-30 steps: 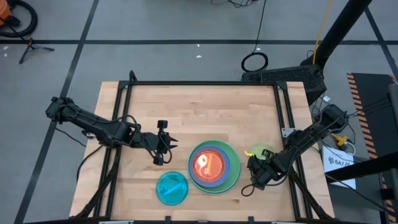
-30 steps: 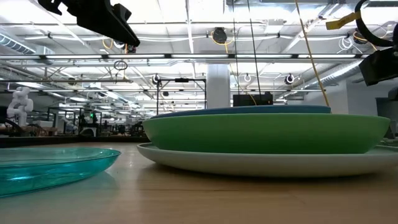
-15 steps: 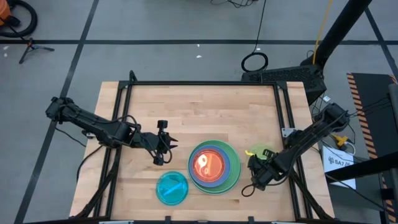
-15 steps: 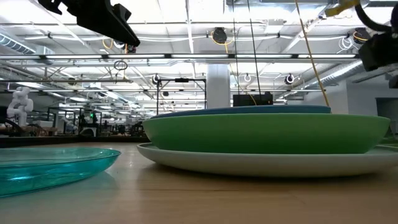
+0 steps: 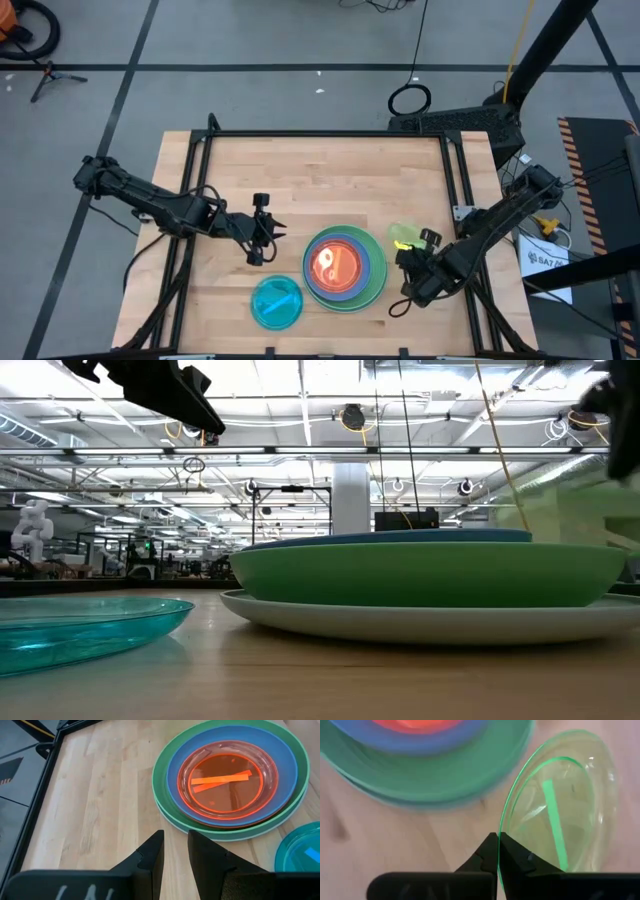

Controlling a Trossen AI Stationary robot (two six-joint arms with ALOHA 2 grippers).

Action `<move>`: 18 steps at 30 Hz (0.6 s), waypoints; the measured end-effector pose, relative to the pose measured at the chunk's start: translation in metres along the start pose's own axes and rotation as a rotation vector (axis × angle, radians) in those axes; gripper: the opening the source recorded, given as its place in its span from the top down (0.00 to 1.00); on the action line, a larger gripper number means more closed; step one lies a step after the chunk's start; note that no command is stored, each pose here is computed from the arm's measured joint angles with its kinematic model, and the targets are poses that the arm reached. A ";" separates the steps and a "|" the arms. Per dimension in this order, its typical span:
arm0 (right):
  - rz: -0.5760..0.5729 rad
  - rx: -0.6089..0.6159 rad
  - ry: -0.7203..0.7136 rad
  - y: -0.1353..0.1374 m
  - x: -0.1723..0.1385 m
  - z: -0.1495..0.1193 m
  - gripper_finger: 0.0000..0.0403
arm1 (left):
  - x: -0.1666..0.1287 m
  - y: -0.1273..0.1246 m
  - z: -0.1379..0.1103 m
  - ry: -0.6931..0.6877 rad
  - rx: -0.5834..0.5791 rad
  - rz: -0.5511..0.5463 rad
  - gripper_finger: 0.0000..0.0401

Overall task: Stack plastic plates
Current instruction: Stack the transparent green plate on the transparent orange plate

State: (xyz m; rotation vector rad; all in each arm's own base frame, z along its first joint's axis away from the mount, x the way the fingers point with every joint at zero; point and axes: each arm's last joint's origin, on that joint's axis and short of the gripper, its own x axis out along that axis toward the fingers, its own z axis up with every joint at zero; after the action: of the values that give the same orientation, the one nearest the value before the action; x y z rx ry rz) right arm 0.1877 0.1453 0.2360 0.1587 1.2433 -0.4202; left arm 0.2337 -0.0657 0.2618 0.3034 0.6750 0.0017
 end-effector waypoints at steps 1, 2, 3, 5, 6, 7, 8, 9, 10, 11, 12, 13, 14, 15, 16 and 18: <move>0.007 -0.005 -0.030 0.001 -0.004 0.003 1.00 | 0.000 0.000 0.000 0.000 0.000 0.000 0.76; 0.009 -0.012 -0.059 0.002 -0.008 0.006 1.00 | 0.000 0.000 0.000 0.000 0.000 0.000 0.76; 0.016 -0.021 -0.087 0.004 -0.011 0.009 1.00 | 0.000 0.000 0.000 0.000 0.000 0.000 0.76; 0.047 -0.031 -0.133 0.007 -0.014 0.016 1.00 | 0.000 0.000 0.000 0.000 0.000 0.000 0.76; 0.064 -0.037 -0.160 0.008 -0.015 0.020 1.00 | 0.000 0.000 0.000 0.000 0.000 0.000 0.76; 0.085 -0.044 -0.185 0.010 -0.015 0.024 1.00 | 0.000 0.000 0.000 0.000 0.000 0.000 0.76; 0.105 -0.054 -0.205 0.012 -0.015 0.028 1.00 | 0.000 0.000 0.000 0.000 0.000 0.000 0.76; 0.126 -0.062 -0.227 0.013 -0.015 0.032 1.00 | 0.000 0.000 0.000 0.000 0.000 0.000 0.76; 0.143 -0.072 -0.247 0.014 -0.014 0.037 1.00 | 0.000 0.000 0.000 0.000 0.000 0.000 0.76; 0.157 -0.084 -0.268 0.016 -0.013 0.042 1.00 | 0.000 0.000 0.000 0.000 0.000 0.000 0.76; 0.171 -0.099 -0.291 0.018 -0.012 0.046 1.00 | 0.000 0.000 0.000 0.000 0.000 0.000 0.76; 0.183 -0.118 -0.311 0.021 -0.010 0.050 1.00 | 0.000 0.000 0.000 0.000 0.000 0.000 0.76; 0.191 -0.138 -0.326 0.023 -0.008 0.055 1.00 | 0.000 0.000 0.000 0.000 0.000 0.000 0.76; 0.199 -0.156 -0.341 0.025 -0.005 0.059 1.00 | 0.000 0.000 0.000 0.000 0.000 0.000 0.76; 0.208 -0.175 -0.352 0.027 -0.004 0.063 1.00 | 0.000 0.000 0.000 0.000 -0.001 0.000 0.76; 0.221 -0.218 -0.363 0.033 -0.003 0.072 1.00 | 0.000 0.000 0.000 0.000 -0.001 0.000 0.76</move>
State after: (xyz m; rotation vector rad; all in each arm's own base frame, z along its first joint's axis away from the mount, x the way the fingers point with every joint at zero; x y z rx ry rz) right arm 0.2632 0.1518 0.2580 0.0302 0.8941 -0.1120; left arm 0.2337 -0.0657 0.2618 0.3026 0.6753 0.0018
